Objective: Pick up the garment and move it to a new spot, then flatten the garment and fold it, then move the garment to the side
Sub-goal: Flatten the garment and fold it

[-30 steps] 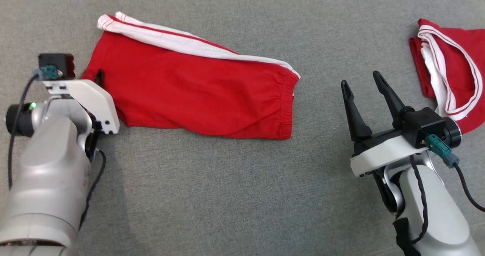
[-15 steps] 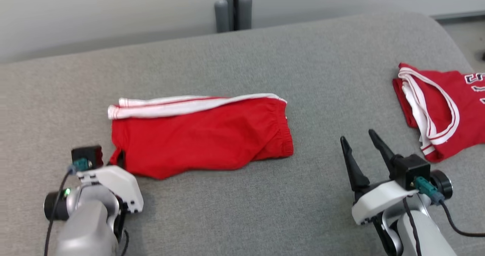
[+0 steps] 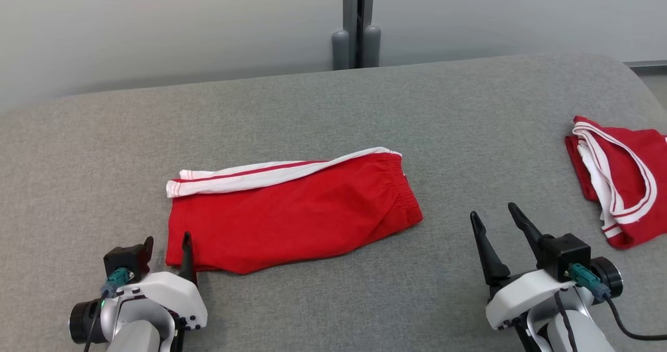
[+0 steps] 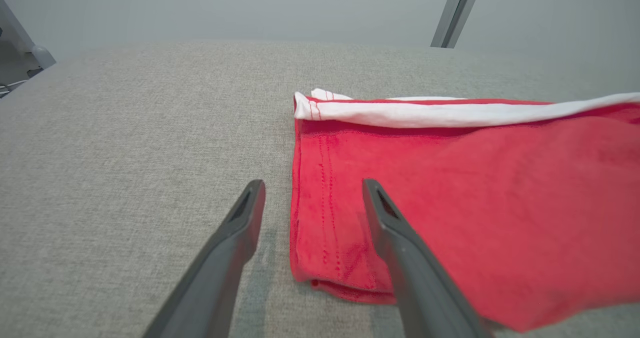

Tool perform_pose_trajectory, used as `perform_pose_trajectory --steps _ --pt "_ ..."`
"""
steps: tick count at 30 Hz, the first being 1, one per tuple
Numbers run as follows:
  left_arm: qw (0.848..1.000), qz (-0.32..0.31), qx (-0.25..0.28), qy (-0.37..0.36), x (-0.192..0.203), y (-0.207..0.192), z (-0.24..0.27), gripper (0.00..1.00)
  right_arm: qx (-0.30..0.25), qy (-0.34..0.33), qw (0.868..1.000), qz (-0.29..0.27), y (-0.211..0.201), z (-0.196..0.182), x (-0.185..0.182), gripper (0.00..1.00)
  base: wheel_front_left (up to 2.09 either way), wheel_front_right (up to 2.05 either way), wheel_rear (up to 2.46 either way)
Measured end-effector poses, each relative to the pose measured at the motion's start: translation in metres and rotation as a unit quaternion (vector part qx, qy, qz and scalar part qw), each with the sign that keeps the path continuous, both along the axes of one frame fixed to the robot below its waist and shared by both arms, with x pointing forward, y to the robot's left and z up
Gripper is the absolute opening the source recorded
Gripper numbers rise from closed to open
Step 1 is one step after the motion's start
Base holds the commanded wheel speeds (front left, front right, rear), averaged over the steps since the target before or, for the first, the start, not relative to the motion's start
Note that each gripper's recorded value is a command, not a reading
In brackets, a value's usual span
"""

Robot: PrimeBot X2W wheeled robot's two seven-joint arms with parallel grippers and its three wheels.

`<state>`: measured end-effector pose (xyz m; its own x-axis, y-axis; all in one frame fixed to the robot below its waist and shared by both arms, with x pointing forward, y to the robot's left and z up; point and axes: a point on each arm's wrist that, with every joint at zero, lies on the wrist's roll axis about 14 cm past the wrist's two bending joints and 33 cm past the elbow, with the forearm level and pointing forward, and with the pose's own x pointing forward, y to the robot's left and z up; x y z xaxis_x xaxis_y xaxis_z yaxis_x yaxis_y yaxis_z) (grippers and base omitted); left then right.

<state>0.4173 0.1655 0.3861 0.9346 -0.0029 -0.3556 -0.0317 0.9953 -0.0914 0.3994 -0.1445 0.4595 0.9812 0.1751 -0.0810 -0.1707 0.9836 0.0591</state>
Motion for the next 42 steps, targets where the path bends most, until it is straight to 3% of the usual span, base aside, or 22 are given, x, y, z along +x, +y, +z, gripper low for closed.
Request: perform_pose_trajectory --steps 9,15,24,30,31,32,33,42 --pt "1.000 0.017 -0.001 -0.006 -0.018 0.013 -0.003 1.00 0.030 -0.011 0.998 0.048 0.039 0.010 0.034 1.00 0.00 0.00 0.00" --pt "0.999 0.047 0.000 -0.001 -0.030 0.034 -0.008 1.00 0.053 0.029 0.995 0.077 0.069 -0.010 0.062 1.00 0.00 0.00 0.00" --pt "0.998 0.054 0.008 -0.010 -0.028 0.042 -0.005 1.00 0.055 0.138 0.986 0.074 0.074 -0.076 0.050 1.00 0.00 0.00 0.00" --pt "0.999 0.047 0.007 -0.016 -0.024 0.038 -0.002 1.00 0.105 0.159 0.980 0.057 0.075 -0.083 0.044 1.00 0.00 0.00 0.00" --pt "0.999 0.045 0.007 -0.018 -0.024 0.037 -0.001 1.00 0.117 0.161 0.978 0.056 0.077 -0.082 0.043 0.49 0.00 0.00 0.00" --pt "0.999 0.044 0.008 -0.019 -0.023 0.036 0.000 1.00 0.127 0.163 0.977 0.056 0.078 -0.082 0.041 0.22 0.00 0.00 0.00" --pt "0.999 0.042 0.007 -0.021 -0.023 0.036 0.001 1.00 0.136 0.166 0.975 0.056 0.080 -0.082 0.039 0.00 0.00 0.00 0.00" --pt "0.999 0.034 0.007 -0.029 -0.025 0.030 0.006 1.00 0.188 0.150 0.970 0.032 0.077 -0.065 0.042 0.00 0.00 0.00 0.00"
